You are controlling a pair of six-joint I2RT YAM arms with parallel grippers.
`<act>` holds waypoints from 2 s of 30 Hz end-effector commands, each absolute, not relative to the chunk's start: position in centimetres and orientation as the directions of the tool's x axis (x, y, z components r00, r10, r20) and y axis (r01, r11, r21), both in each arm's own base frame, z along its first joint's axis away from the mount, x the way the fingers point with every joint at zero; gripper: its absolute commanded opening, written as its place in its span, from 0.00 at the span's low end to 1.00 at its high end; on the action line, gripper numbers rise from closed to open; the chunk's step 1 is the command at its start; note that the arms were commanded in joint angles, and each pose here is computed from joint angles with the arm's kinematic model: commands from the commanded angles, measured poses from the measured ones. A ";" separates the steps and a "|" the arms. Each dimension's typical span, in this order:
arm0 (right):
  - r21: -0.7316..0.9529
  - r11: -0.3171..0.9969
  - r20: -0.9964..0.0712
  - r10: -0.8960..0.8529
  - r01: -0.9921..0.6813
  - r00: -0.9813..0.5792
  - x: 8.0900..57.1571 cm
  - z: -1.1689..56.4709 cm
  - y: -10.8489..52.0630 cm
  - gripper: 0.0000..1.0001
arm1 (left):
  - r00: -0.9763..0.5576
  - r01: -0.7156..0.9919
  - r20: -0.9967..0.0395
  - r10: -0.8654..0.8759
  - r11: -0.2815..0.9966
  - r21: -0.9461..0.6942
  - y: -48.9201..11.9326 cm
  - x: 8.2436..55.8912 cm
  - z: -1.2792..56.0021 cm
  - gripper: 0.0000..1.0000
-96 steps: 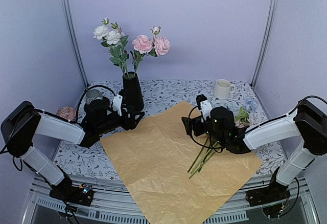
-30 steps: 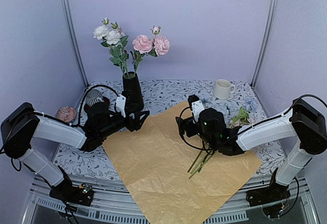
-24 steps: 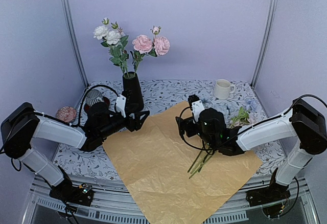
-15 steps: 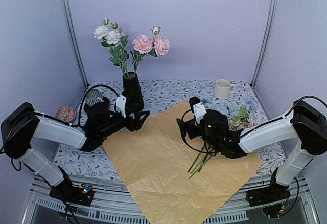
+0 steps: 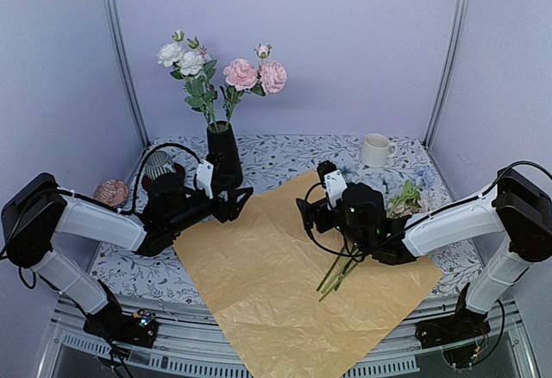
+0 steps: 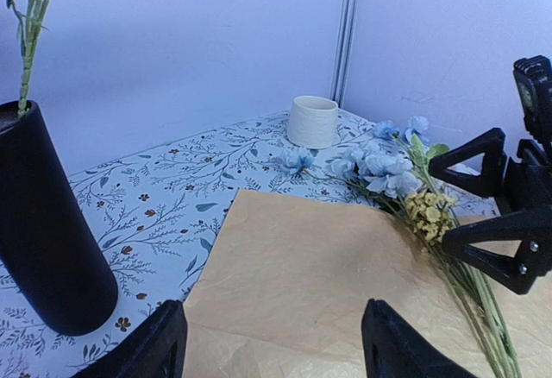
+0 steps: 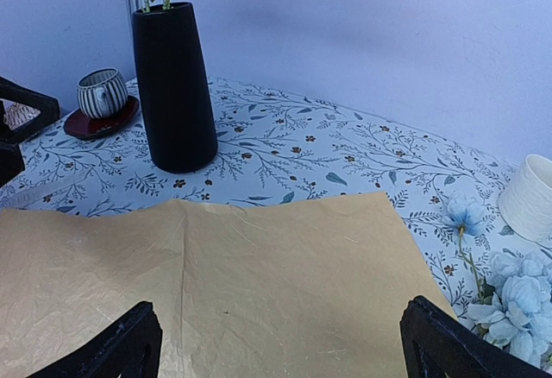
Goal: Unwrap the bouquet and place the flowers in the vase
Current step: Pick up the fake flower from the flattened wrapping paper.
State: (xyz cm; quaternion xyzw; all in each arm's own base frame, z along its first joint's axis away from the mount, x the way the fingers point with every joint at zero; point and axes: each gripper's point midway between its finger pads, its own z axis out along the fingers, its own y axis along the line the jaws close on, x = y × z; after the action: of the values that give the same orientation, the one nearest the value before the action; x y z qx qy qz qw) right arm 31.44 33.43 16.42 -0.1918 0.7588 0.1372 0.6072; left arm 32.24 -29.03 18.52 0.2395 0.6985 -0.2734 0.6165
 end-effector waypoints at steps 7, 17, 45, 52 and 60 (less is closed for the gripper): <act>-0.016 0.888 -0.973 -0.120 -0.460 -0.197 31.6 16.5 33.9 0.99 | -0.094 0.677 -0.996 -0.009 0.733 -0.071 -29.2 31.8 19.5 0.71; -0.003 0.900 -0.973 -0.104 -0.435 -0.208 32.2 16.6 33.2 0.98 | -0.093 0.675 -0.996 -0.012 0.734 -0.072 -29.2 31.8 19.6 0.72; 0.011 0.905 -0.968 -0.096 -0.424 -0.231 32.5 16.3 33.0 0.99 | -0.091 0.673 -0.996 -0.009 0.737 -0.068 -29.2 31.8 19.6 0.72; 0.015 0.904 -0.968 -0.094 -0.427 -0.233 32.5 16.3 33.0 0.99 | -0.090 0.672 -0.996 -0.006 0.737 -0.066 -29.2 31.8 19.5 0.71; 0.016 0.905 -0.968 -0.092 -0.425 -0.234 32.5 16.3 32.9 0.99 | -0.088 0.671 -0.996 -0.006 0.738 -0.064 -29.2 31.8 19.5 0.72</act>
State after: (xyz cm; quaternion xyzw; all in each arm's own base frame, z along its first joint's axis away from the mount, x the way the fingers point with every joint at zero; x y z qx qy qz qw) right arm 32.04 32.55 15.51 -0.1770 0.7748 0.1310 0.5927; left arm 32.27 -28.94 18.74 0.2373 0.6973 -0.2690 0.6205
